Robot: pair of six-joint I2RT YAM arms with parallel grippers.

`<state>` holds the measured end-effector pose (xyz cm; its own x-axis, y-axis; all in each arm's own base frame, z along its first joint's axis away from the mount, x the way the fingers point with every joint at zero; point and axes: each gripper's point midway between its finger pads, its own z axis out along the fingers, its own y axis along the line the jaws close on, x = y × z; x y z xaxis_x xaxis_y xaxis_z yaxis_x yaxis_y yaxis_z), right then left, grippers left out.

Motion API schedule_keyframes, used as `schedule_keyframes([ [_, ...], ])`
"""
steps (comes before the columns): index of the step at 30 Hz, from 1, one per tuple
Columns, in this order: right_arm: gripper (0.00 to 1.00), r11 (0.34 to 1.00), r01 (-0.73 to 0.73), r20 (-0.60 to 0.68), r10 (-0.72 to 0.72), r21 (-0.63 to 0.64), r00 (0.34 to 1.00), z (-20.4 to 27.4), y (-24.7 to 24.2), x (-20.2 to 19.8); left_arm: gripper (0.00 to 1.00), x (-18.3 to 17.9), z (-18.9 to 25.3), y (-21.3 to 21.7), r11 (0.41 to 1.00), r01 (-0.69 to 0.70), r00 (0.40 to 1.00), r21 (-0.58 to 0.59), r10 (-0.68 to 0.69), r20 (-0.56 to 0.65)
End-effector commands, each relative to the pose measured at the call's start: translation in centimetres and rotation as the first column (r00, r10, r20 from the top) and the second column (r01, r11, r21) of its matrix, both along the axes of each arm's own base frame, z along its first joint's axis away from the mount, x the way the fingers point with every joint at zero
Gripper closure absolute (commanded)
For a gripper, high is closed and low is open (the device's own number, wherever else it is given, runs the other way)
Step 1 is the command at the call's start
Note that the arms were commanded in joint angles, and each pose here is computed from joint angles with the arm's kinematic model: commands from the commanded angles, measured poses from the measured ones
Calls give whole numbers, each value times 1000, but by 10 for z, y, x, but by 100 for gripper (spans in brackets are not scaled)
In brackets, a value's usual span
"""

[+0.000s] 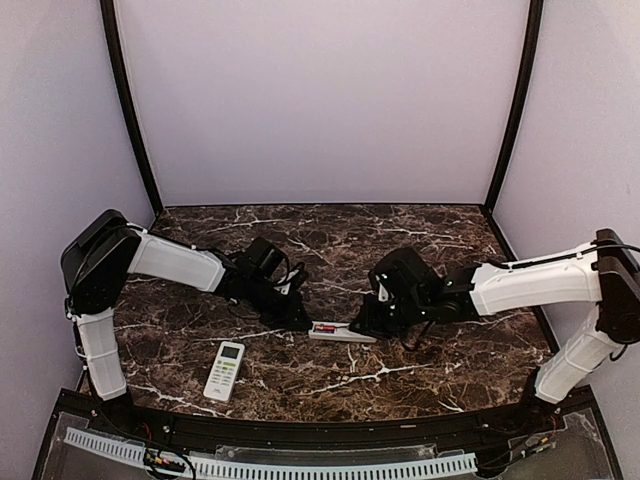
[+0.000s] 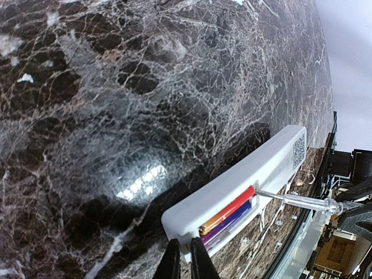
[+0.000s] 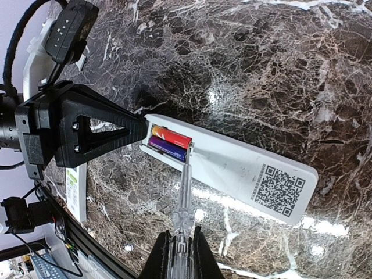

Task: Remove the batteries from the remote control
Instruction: Remove the battery from the remote control without the battery cover.

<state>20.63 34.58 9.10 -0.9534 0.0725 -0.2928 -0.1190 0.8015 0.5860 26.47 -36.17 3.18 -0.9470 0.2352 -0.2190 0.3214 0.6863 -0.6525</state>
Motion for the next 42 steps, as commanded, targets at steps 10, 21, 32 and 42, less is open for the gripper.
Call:
schedule_keyframes([
  [10, 100, 981, -33, 43, 25, 192, 999, 36, 22, 4, 94, -18, -14, -8, 999, 49, 998, 22, -48, -47],
  [21, 100, 983, -29, 41, 22, 183, 999, 33, 22, 6, 94, -18, -13, -7, 999, 48, 998, 22, -47, -45],
  [32, 100, 994, -3, 78, -6, 108, 997, 36, 7, 10, 94, -17, -10, -8, 999, 50, 998, 22, -49, -40],
  [42, 100, 1000, 4, 55, -5, 28, 998, 24, -6, 2, 94, -17, -9, -8, 999, 50, 998, 20, -49, -38],
])
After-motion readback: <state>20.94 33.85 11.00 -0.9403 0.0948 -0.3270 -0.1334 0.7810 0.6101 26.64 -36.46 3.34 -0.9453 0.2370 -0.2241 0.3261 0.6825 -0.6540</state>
